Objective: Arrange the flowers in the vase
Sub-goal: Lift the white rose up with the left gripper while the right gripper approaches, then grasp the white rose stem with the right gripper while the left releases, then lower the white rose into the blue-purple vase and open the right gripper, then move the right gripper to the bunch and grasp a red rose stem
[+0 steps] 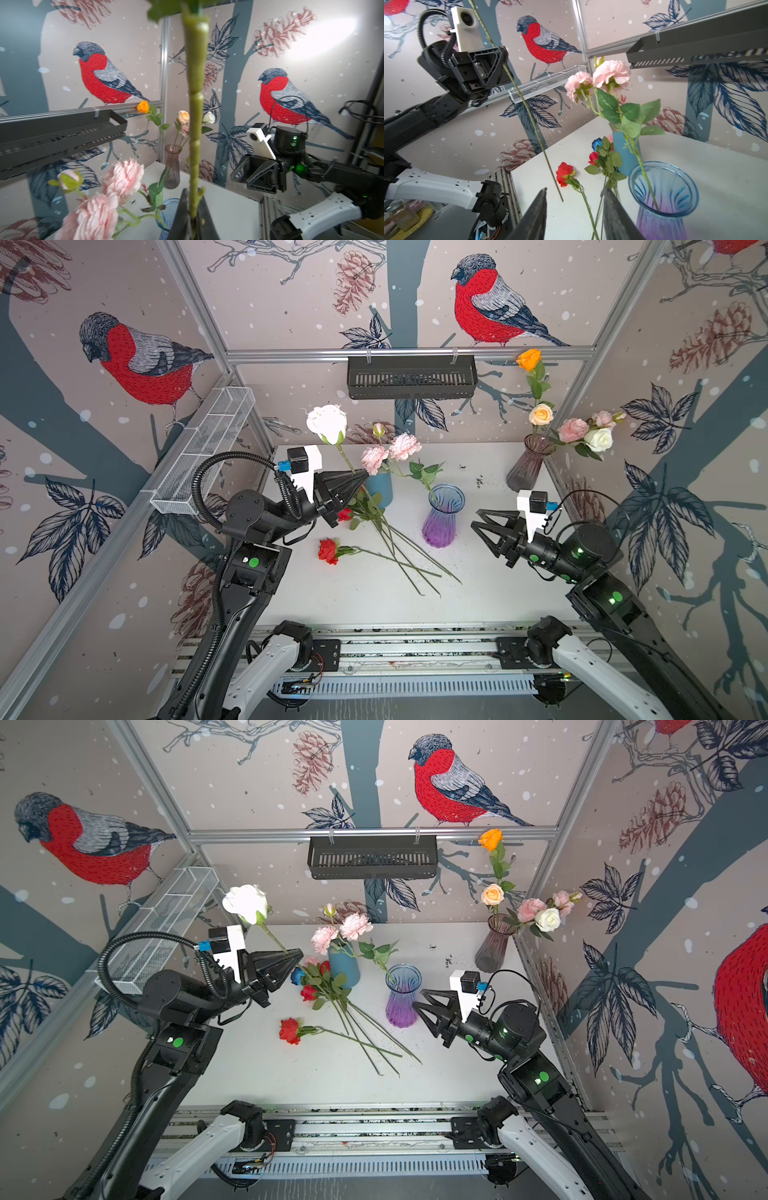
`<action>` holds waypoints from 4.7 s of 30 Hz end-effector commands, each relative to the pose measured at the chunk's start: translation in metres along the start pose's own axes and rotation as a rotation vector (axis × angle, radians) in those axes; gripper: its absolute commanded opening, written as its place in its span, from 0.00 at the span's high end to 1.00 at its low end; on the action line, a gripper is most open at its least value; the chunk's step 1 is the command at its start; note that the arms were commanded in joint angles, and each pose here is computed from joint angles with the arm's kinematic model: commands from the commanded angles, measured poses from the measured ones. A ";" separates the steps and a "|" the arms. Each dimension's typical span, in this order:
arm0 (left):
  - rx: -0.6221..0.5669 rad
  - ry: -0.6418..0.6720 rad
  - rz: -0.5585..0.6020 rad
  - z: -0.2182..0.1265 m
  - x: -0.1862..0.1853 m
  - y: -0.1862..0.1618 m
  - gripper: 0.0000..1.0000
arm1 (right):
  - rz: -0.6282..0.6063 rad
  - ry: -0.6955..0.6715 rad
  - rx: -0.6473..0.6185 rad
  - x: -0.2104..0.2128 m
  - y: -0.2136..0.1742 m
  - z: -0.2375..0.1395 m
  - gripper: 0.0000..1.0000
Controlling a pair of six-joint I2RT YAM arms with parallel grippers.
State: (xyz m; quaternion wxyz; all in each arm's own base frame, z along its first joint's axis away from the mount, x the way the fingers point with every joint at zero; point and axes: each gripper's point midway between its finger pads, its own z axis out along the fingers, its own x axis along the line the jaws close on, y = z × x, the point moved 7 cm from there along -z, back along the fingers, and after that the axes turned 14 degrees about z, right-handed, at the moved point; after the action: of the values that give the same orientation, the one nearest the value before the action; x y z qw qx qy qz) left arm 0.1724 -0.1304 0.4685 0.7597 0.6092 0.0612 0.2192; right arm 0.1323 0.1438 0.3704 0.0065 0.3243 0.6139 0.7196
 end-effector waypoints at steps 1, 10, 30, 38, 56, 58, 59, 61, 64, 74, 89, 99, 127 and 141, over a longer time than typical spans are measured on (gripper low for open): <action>-0.103 -0.178 -0.008 0.004 -0.018 0.018 1.00 | -0.054 0.051 -0.007 0.014 0.005 0.004 0.55; -0.113 -0.339 -0.013 0.047 -0.051 0.010 1.00 | -0.048 0.177 0.088 0.052 0.010 0.038 0.55; -0.087 -0.465 -0.044 0.105 -0.078 -0.015 1.00 | -0.077 0.167 0.108 0.069 0.021 0.062 0.71; -0.072 -0.493 -0.070 0.104 -0.085 -0.028 0.78 | -0.084 0.060 0.075 0.060 0.029 0.062 0.99; 0.259 0.078 0.000 0.047 -0.058 -0.108 0.29 | -0.282 -0.498 -0.324 0.039 0.130 0.052 0.98; 0.268 0.123 0.066 0.049 -0.051 -0.108 0.29 | -0.316 -0.494 -0.344 0.043 0.137 0.055 0.98; 0.269 0.142 0.096 0.050 -0.048 -0.107 0.30 | -0.328 -0.495 -0.354 0.045 0.140 0.056 0.98; 0.276 0.168 0.188 0.050 -0.044 -0.107 0.34 | -0.355 -0.506 -0.377 0.045 0.146 0.059 0.98; 0.309 0.233 0.300 0.044 -0.038 -0.115 0.39 | -0.400 -0.524 -0.390 0.044 0.149 0.066 0.98; 0.414 0.331 0.381 0.024 -0.028 -0.133 0.39 | -0.347 -0.513 -0.426 0.018 0.150 0.088 0.98; 0.434 0.269 0.402 0.018 -0.027 -0.168 0.42 | -0.036 -0.498 -0.277 -0.068 0.108 0.102 0.97; 0.532 0.278 0.278 0.037 -0.005 -0.156 0.51 | -0.040 -0.514 -0.096 -0.069 0.067 0.081 0.40; 0.652 0.568 -0.083 0.004 0.085 -0.220 0.48 | 0.165 -0.525 0.290 -0.086 -0.147 0.017 0.45; 0.519 0.602 -0.619 -0.018 0.051 -0.285 0.56 | 0.168 -0.441 0.348 -0.089 -0.179 0.014 0.44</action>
State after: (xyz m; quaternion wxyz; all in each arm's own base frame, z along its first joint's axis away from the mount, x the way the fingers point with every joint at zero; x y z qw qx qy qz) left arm 0.2825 -0.1372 0.1917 0.5127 0.6891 0.4908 0.1462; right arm 0.1394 0.1611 0.1660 0.0273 0.5340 0.6878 0.4909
